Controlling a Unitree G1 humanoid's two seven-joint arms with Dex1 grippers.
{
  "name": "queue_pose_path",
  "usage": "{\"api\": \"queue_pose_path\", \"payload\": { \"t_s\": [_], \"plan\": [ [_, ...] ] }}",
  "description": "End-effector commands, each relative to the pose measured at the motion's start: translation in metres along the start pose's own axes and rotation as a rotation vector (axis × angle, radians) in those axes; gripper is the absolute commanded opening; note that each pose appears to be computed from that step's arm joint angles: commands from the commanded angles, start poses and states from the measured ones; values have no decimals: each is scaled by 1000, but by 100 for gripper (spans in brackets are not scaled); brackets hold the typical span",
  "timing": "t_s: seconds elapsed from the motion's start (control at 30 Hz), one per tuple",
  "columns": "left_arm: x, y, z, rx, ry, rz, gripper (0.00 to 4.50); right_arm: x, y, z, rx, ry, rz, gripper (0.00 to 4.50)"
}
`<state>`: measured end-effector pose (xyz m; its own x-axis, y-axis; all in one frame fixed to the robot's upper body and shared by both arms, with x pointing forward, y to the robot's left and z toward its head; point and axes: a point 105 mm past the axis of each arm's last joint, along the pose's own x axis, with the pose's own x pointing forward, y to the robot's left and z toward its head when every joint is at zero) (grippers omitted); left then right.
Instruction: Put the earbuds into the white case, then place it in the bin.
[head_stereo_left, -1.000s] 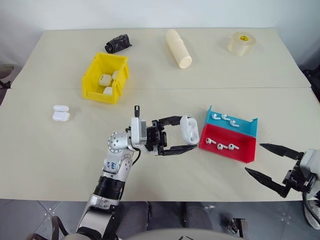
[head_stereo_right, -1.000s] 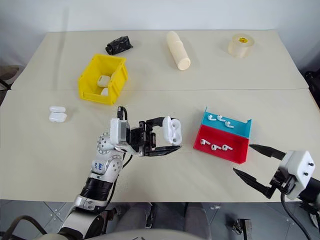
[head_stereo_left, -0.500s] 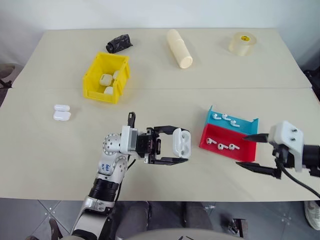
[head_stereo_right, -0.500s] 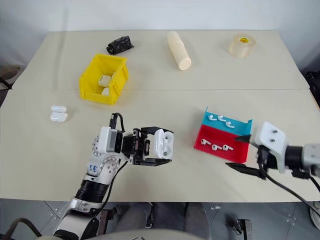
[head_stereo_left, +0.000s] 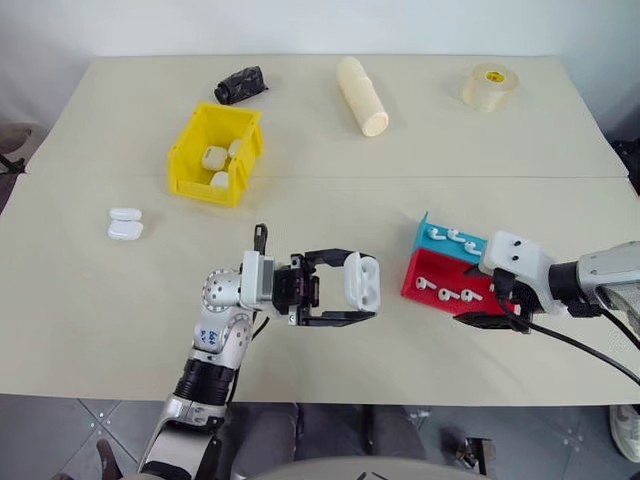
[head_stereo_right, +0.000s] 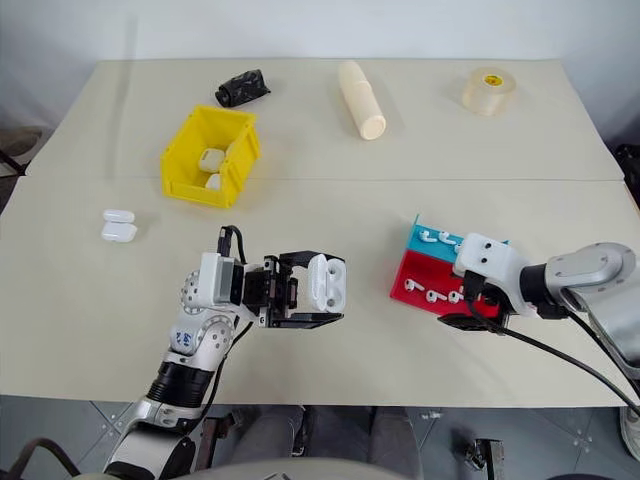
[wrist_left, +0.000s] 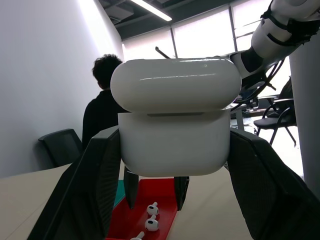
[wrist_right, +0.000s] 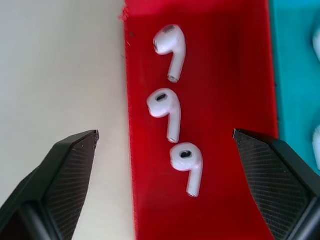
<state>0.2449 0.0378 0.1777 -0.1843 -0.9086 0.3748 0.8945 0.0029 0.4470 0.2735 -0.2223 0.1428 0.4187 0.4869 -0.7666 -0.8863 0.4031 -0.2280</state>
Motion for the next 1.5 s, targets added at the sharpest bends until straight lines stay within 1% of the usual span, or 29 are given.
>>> {"api": "queue_pose_path", "payload": {
  "t_s": [0.03,0.3,0.33,0.37,0.47,0.77,1.03,1.07,1.1,1.23,1.27,1.5],
  "plan": [
    [6,-3,9,40,-15,-15,279,-5,-3,0,-55,32,5,450],
    [8,-3,9,35,-13,-7,279,-1,-10,-1,-94,43,3,450],
    [8,-3,9,35,-13,-6,279,-1,-10,-1,-96,43,5,410],
    [8,-3,9,34,-12,-6,279,-1,-11,-1,-98,42,6,395],
    [8,-2,9,33,-12,-3,279,0,-12,-3,-117,52,6,297],
    [8,-2,10,33,-13,3,279,-1,-16,-9,-201,103,5,297],
    [9,-3,10,31,-14,6,279,2,-16,-8,-210,100,14,297],
    [9,-3,10,30,-13,6,279,2,-16,-8,-210,99,14,259],
    [9,-3,10,31,-13,6,279,2,-16,-8,-210,98,14,238],
    [9,-3,10,31,-13,7,279,4,-15,-7,-211,97,18,100],
    [9,-3,10,31,-13,7,279,4,-15,-7,-213,98,18,71],
    [9,-3,10,33,-14,6,279,5,-14,-7,-218,100,20,71]
  ]
}}
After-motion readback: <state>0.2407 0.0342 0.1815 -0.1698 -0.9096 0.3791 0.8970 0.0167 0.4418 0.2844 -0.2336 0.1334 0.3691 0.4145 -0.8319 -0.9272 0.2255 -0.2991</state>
